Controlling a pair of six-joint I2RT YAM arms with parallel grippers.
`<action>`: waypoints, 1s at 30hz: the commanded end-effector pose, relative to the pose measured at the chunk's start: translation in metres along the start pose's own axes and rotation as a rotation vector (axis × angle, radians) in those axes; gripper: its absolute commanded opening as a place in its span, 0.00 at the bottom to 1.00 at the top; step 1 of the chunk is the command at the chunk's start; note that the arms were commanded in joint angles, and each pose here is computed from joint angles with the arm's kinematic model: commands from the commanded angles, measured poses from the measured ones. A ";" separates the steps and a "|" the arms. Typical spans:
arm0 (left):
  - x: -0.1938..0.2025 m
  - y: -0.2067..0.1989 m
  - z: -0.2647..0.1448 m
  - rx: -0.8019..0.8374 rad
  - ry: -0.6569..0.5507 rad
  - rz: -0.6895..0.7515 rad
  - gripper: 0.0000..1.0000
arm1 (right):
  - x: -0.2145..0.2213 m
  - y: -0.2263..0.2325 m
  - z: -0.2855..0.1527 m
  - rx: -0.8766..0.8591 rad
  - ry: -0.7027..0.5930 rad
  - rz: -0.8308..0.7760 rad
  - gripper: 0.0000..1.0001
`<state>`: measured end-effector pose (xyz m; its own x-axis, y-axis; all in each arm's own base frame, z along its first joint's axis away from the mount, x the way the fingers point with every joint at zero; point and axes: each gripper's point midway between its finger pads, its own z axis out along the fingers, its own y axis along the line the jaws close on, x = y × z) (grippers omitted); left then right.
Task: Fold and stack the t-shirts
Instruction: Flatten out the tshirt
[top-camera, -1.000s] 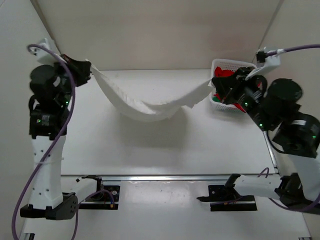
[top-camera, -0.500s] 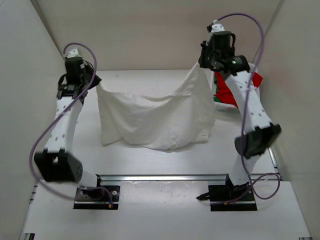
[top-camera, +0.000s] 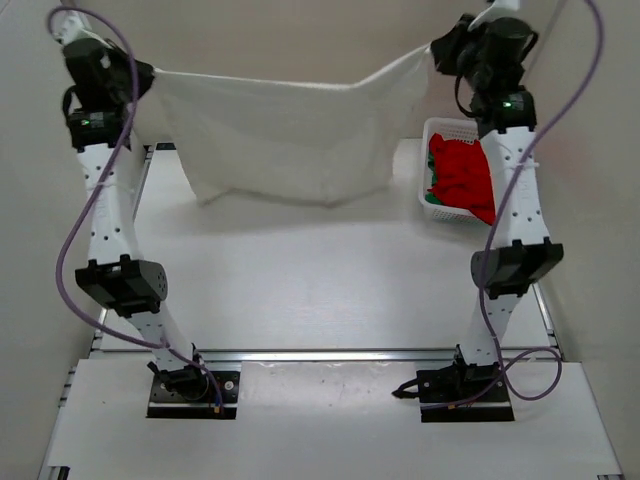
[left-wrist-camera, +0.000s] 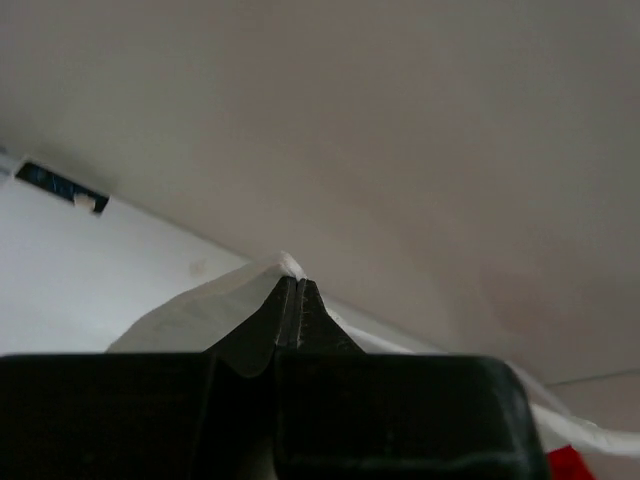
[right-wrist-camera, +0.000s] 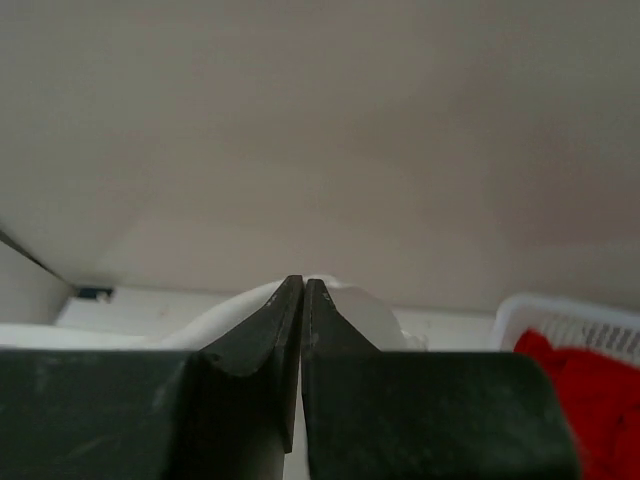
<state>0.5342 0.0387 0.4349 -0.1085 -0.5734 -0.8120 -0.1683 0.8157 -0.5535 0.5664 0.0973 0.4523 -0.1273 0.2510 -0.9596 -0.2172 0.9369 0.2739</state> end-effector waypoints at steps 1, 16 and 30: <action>-0.077 0.004 -0.043 0.033 -0.164 -0.057 0.00 | -0.142 0.043 -0.087 -0.107 -0.383 -0.023 0.00; 0.045 0.080 -0.145 -0.289 -0.145 0.173 0.00 | 0.168 -0.057 -0.173 0.209 0.272 -0.001 0.00; 0.270 0.209 -0.235 -0.447 0.358 0.193 0.00 | 0.353 -0.037 -0.312 0.146 0.779 0.150 0.00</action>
<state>0.2509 0.0415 0.1494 -0.4647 -0.4602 -0.7565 -0.5129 0.8363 -0.1936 0.2535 0.0594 0.1258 -0.7575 0.1882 -0.6251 0.0152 0.9624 0.2713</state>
